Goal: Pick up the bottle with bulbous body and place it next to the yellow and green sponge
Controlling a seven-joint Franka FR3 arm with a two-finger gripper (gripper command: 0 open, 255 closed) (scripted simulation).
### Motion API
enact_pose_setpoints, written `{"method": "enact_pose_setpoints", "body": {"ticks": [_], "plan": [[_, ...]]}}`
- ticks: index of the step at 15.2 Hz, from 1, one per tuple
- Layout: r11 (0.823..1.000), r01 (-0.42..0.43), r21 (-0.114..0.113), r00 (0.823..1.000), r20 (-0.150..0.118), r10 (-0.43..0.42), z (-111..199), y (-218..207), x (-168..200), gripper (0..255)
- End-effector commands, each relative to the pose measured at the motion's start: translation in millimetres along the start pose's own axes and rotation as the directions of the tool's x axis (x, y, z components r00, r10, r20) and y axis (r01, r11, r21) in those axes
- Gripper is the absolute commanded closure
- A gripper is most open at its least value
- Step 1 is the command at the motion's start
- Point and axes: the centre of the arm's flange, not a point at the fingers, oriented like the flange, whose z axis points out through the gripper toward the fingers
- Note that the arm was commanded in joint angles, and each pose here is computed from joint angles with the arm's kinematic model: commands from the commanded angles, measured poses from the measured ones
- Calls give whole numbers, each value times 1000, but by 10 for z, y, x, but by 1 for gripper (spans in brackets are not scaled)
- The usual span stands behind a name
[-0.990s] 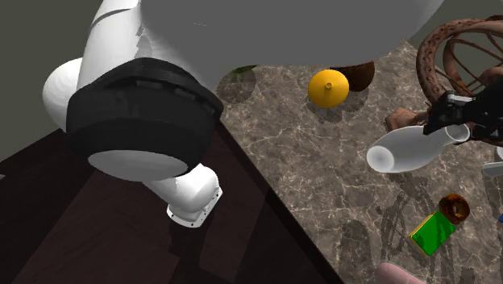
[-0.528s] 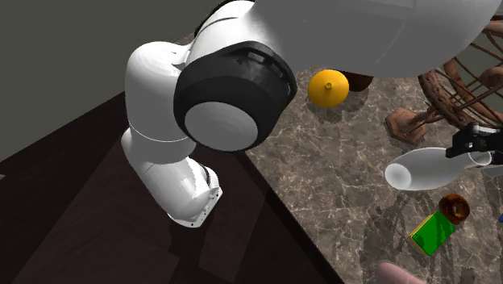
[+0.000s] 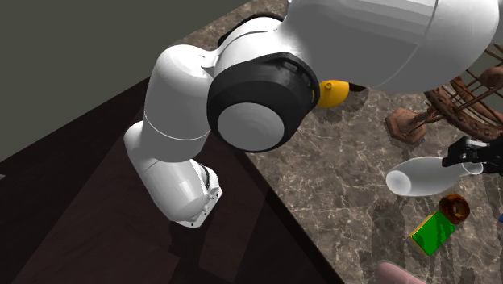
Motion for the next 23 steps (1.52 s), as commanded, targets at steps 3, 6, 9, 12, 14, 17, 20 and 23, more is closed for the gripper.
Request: {"method": "enact_pose_setpoints", "body": {"ticks": [3,6,9,12,14,17,20,23], "plan": [[1000,0,-1,1000,0,0,213,-7,13,255],[1000,0,-1,1000,0,0,371,-10,24,255],[1000,0,-1,1000,0,0,517,-13,34,255],[1000,0,-1,1000,0,0,517,-13,34,255],[1000,0,-1,1000,0,0,517,-13,34,255],[1000,0,-1,1000,0,0,517,-13,34,255],[1000,0,-1,1000,0,0,517,-13,35,0],[1000,0,-1,1000,0,0,517,-13,35,0]]}}
